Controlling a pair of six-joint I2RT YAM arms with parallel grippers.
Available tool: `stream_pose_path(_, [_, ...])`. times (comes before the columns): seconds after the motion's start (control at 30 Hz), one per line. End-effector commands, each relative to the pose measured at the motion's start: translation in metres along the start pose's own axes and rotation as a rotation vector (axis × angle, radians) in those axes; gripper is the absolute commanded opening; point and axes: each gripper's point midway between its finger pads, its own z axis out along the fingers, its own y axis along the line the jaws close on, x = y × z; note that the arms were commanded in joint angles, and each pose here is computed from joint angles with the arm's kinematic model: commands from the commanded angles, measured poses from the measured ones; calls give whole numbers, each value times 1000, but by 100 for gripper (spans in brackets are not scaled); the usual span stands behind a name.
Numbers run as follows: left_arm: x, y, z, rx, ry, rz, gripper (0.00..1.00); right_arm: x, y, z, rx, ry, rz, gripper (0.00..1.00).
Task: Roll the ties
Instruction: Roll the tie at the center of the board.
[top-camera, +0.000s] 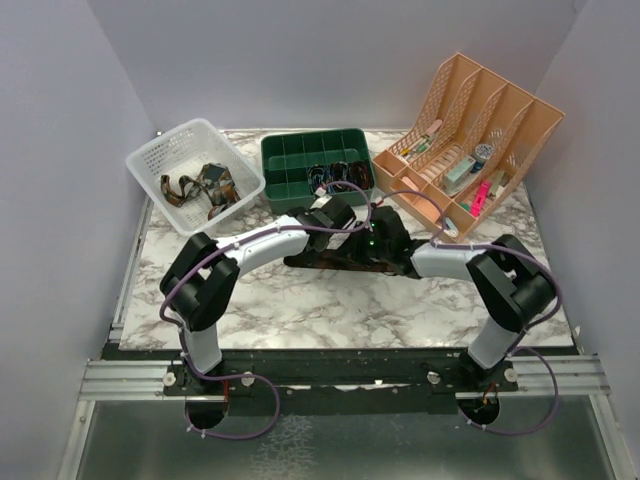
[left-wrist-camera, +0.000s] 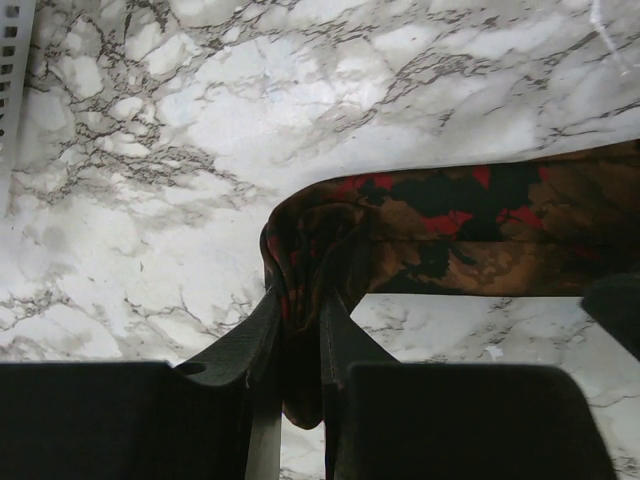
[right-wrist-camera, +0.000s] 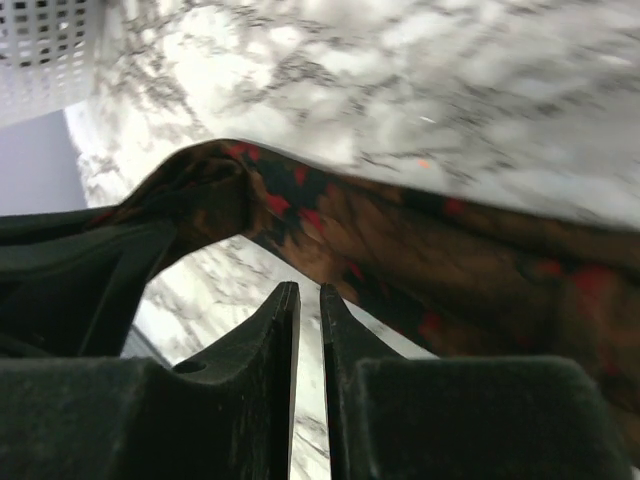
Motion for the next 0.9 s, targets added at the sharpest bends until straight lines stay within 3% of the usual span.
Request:
stream_pose_path(0.0, [-10,-12,-1,-14,-20,-1,0,-13,-38,-30,180,-155,18,20])
stream_pose_path(0.27, [-16,-29,5,-28,-18,-11,0,-33,-57,-108,249,-438,36,21])
stream_pose_path(0.53, [-17,-53,11,4,-3,-34,10,-41,-60,-154,303,-537,-4,24])
stream_pose_path(0.77, [-19,-69,14,52,11,-43,29,-46,-57,-163,301,-565,-18,24])
stream_pose_path(0.87, [-24,-74,12,78,1,-57,44,-46,-54,-162,298,-558,-27,24])
